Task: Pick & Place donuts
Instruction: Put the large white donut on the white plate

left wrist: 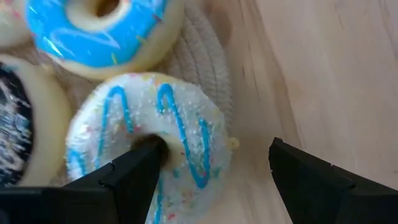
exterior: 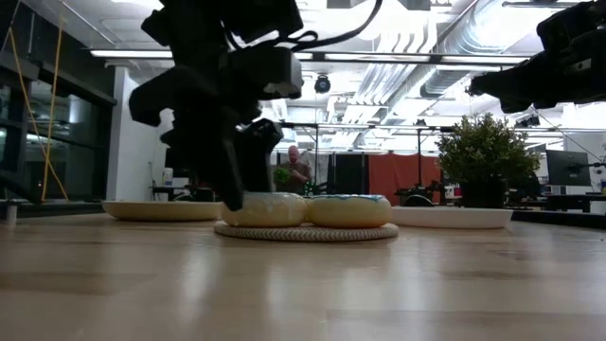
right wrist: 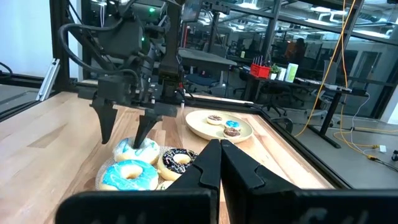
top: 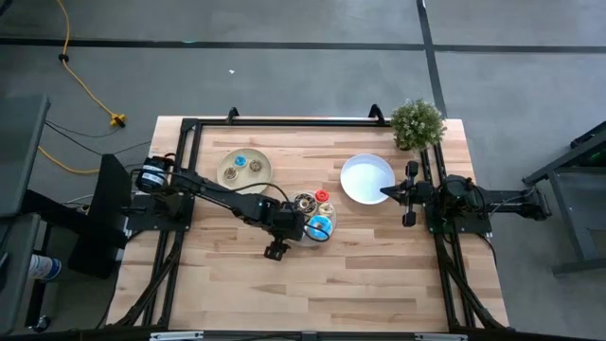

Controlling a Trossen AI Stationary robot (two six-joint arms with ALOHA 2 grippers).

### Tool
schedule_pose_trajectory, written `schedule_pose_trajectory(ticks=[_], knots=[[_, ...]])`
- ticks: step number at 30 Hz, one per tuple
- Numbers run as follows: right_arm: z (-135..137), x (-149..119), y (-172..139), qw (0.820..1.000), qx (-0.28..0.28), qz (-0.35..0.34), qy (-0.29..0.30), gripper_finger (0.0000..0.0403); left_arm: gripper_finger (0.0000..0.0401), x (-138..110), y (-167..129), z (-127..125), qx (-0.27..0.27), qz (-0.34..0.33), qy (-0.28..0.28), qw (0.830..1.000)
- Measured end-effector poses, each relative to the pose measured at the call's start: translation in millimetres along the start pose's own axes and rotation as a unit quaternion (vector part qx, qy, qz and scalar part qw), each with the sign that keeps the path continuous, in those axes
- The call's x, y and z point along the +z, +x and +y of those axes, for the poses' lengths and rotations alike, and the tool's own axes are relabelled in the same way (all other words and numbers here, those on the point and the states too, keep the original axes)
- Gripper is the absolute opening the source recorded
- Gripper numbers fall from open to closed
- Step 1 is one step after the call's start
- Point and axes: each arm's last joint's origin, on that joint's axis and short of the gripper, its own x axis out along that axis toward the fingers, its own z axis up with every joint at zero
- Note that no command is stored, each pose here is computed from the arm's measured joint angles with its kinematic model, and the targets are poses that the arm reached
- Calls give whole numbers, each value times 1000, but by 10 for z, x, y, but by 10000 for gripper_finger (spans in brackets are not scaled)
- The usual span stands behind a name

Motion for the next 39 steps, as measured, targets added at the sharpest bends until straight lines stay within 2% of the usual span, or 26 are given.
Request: schedule_pose_trajectory(ticks=[4,29,32,39], knots=[[0,-1,0,1000,0,0,0,0,287,-7,-2,11,19,6,1,1000],[1,-3,2,1000,0,2,0,0,286,-23,46,23,44,16,-4,999],[1,-3,2,1000,0,2,0,0,273,-24,45,22,45,17,-6,999],[1,-3,2,1000,0,2,0,0,215,-25,45,18,37,16,-19,999]])
